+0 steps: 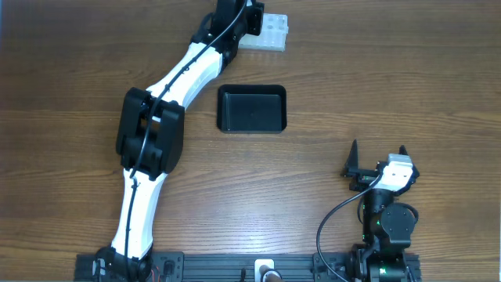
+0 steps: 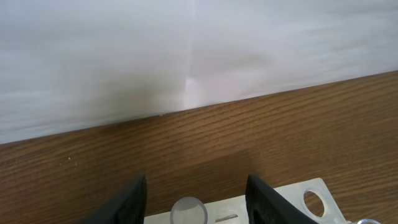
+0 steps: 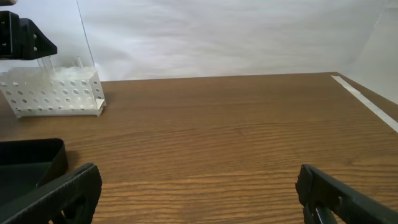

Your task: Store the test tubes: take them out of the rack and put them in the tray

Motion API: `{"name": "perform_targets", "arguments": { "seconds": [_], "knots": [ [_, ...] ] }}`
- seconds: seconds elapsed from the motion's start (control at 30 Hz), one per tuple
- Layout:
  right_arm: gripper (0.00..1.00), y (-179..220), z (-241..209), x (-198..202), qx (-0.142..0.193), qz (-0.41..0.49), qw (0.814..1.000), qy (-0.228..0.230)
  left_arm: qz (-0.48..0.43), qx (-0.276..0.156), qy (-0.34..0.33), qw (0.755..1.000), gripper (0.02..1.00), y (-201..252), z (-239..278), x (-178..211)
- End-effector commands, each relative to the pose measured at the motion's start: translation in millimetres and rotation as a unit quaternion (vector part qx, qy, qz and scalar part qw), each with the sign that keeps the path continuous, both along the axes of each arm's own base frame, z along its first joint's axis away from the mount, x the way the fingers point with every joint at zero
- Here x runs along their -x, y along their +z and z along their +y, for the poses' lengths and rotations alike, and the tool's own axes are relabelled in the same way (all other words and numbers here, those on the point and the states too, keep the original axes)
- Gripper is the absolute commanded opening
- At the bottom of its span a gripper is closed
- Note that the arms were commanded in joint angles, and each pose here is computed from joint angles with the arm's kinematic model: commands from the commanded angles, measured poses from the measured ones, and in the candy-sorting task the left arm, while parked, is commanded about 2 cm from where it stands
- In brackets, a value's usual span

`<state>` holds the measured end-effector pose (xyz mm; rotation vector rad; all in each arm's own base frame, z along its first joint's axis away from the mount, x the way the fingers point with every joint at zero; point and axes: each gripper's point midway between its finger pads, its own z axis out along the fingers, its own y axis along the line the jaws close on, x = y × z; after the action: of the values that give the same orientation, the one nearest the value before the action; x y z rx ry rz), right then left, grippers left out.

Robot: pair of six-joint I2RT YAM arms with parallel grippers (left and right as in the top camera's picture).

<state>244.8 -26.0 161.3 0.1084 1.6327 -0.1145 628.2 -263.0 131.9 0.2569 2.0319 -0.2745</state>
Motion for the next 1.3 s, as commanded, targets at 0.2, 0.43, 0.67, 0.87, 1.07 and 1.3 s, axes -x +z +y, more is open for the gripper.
{"name": "perform_targets", "arguments": {
  "seconds": [0.2,0.43,0.67,0.87,1.07,1.3],
  "knots": [
    [0.991,-1.5,-3.2,0.5,0.002,-0.001,1.0,-0.008,-0.011,0.0,0.01,1.0,0.496,5.8,5.9,-10.1],
    [0.991,-1.4,-3.2,0.5,0.002,-0.001,1.0,-0.008,-0.021,0.011,0.015,1.0,0.496,17.7,7.4,-14.6],
    [0.991,-1.6,-3.2,0.5,0.002,-0.001,1.0,-0.008,-0.002,0.002,0.023,1.0,0.494,8.5,12.4,-11.8],
    [0.991,-1.5,-3.2,0.5,0.002,-0.001,1.0,-0.008,0.002,-0.002,0.025,1.0,0.481,6.0,12.6,-10.4],
    [0.991,-1.5,-3.2,0.5,0.002,-0.001,1.0,-0.008,0.011,-0.006,0.026,1.0,0.47,1.3,13.5,-8.4],
    [0.989,-1.6,-3.2,0.5,0.002,-0.001,1.0,-0.008,0.017,-0.014,0.026,0.999,0.465,-3.2,6.7,-3.8]
  ]
}}
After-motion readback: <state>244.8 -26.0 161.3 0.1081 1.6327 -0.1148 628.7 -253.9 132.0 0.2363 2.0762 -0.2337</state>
